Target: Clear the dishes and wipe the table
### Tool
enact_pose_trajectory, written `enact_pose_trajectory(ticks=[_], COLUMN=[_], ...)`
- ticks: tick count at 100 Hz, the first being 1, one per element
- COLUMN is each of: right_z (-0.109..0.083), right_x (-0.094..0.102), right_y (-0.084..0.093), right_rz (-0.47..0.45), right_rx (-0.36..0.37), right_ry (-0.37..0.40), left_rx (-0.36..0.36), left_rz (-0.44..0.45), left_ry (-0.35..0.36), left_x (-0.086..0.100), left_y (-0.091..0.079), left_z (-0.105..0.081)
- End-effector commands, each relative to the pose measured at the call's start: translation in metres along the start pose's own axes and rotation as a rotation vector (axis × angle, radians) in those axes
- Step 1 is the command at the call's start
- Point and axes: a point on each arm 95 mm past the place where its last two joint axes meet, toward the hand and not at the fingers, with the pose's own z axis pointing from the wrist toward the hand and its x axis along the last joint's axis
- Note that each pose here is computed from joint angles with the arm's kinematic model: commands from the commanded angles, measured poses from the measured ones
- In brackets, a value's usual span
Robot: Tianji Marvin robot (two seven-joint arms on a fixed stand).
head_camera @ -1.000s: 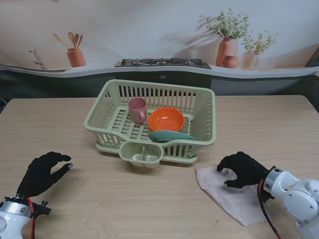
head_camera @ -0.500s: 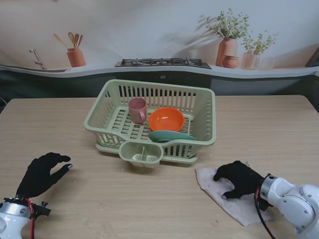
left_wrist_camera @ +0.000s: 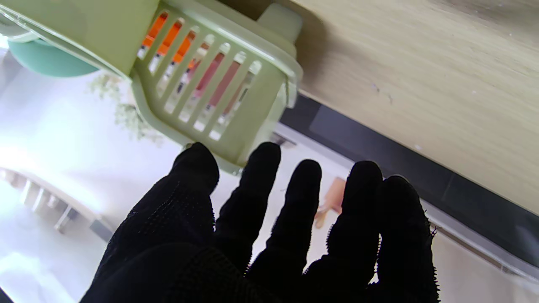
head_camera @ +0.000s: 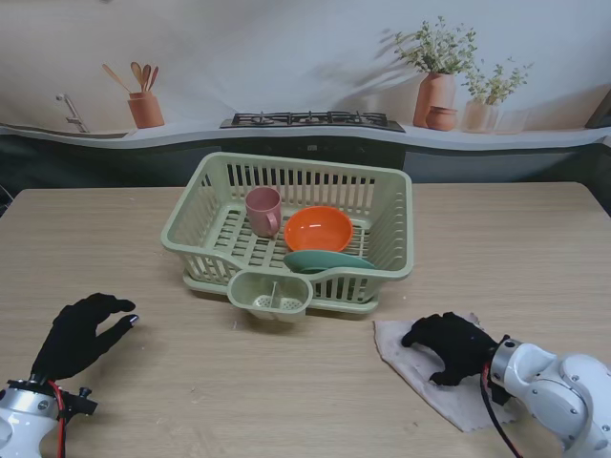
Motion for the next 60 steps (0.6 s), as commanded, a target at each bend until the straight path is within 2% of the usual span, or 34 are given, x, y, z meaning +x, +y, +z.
enact_pose_trajectory(ticks=[1, 20, 60], right_z=[0.0, 0.005, 0.01], right_x=[0.004, 0.002, -0.01], right_y=[-0.043, -0.054, -0.058], right_rz=[0.06, 0.042, -0.018], right_rx=[0.11, 0.101, 0.068], right_ry=[-0.005, -0.037, -0.094], left_rx=[-0.008, -0.006, 0.001], left_rz=[-0.008, -0.012, -0.015], left_ry=[0.001, 0.002, 0.009], left_x=[0.002, 0.002, 0.002], left_y=[0.001, 0.001, 0.001], left_z=[-0.001, -0.001, -0.002])
